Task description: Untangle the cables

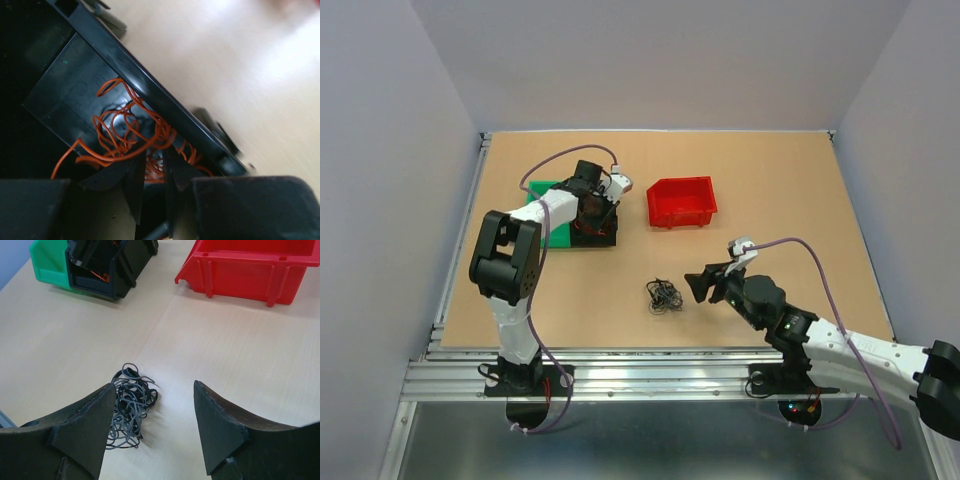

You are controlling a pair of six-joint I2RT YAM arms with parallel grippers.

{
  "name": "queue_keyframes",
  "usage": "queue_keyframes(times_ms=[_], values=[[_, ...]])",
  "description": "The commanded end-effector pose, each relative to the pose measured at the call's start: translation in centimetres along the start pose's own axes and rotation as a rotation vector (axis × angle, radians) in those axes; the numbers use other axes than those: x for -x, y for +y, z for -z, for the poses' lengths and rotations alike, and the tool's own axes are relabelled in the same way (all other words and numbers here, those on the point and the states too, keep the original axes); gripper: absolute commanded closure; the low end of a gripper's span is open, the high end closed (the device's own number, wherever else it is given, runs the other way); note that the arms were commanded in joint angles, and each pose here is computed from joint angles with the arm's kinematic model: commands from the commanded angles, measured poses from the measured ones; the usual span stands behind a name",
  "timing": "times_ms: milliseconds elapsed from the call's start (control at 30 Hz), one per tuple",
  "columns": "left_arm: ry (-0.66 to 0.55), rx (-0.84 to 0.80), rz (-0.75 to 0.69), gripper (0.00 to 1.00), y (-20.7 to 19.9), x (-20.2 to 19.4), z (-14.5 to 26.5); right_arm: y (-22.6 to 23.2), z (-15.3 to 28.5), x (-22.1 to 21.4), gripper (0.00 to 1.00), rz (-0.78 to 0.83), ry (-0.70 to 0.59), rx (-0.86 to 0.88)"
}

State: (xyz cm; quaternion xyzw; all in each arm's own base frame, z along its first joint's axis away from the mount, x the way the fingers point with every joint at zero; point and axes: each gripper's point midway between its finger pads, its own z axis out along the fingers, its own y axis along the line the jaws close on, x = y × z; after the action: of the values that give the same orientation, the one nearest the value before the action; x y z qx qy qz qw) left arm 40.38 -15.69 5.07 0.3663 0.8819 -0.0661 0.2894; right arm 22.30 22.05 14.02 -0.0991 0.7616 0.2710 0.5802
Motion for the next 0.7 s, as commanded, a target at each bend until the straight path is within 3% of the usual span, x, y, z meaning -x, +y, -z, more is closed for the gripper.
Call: queue_keyframes(times_ms=[0,233,467,567,600,667], values=[[-0.034,0.074,0.035,0.69,3.1,2.0,-0.9,1.7,0.0,3.7,0.31,-0.045,-0.102,0.050],[0.011,0.108,0.058,0.71,3.8,0.5,-2.8,1.6,0.2,3.8,0.31,-0.045,-0.111,0.052],[-0.127,0.159,0.075,0.69,4.8,3.7,1.3,1.7,-0.2,3.0,0.28,-0.031,-0.063,0.041],[-0.201,0.171,0.075,0.55,4.7,5.5,4.1,1.5,-0.9,1.9,0.22,-0.012,0.005,0.014],[-0.218,0.173,0.072,0.46,4.7,5.9,4.8,1.5,-1.2,1.5,0.23,-0.007,0.024,0.011],[-0.271,0.180,0.064,0.38,4.5,7.1,6.9,2.2,-1.8,0.5,0.30,0.013,0.073,0.033]])
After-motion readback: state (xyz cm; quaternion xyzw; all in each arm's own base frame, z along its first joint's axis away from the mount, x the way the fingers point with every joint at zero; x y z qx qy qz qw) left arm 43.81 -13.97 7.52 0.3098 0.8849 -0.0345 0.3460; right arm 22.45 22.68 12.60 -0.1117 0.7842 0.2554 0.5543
